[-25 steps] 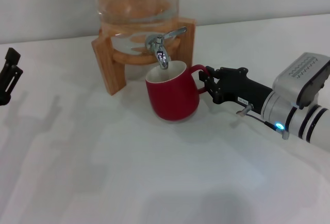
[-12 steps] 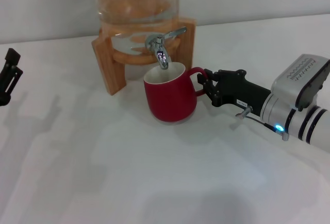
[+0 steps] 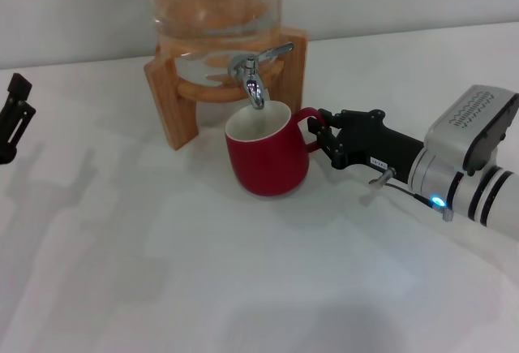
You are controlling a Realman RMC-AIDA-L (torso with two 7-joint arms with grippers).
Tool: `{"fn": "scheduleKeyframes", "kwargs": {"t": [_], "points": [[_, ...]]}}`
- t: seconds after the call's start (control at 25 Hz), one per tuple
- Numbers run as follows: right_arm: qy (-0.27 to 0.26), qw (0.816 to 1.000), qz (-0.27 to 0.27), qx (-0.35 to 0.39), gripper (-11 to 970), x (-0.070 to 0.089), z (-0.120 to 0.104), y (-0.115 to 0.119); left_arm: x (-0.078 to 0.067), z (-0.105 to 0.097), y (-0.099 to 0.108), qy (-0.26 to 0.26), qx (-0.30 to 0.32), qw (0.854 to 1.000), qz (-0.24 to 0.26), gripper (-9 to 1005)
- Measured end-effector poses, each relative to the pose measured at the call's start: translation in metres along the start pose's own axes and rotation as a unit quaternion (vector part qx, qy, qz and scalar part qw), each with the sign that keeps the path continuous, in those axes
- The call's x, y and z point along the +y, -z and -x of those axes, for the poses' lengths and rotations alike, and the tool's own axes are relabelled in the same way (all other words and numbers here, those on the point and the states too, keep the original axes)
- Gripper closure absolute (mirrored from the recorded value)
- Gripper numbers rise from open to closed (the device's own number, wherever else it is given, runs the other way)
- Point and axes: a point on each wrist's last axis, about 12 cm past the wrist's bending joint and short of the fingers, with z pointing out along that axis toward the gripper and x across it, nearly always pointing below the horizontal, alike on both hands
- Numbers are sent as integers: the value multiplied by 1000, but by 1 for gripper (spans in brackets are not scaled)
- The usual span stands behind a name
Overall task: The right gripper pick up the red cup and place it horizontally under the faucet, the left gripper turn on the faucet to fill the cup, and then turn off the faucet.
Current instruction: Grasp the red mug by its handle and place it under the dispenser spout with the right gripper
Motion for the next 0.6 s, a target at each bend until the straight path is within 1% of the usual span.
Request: {"fn": "scheduleKeyframes", "kwargs": {"t": [0.16,0.4,0.6], "points": [[1,1000,0,0,802,0,1,-1,1,0,0,-1,-1,1000,1,136],[1,1000,0,-1,758,0,1,-2,1,0,-1,-1,0,1000,1,136],[-1,1000,-3,0,756,0,1,-2,1,0,-1,-1,3,1000,2,136]]}}
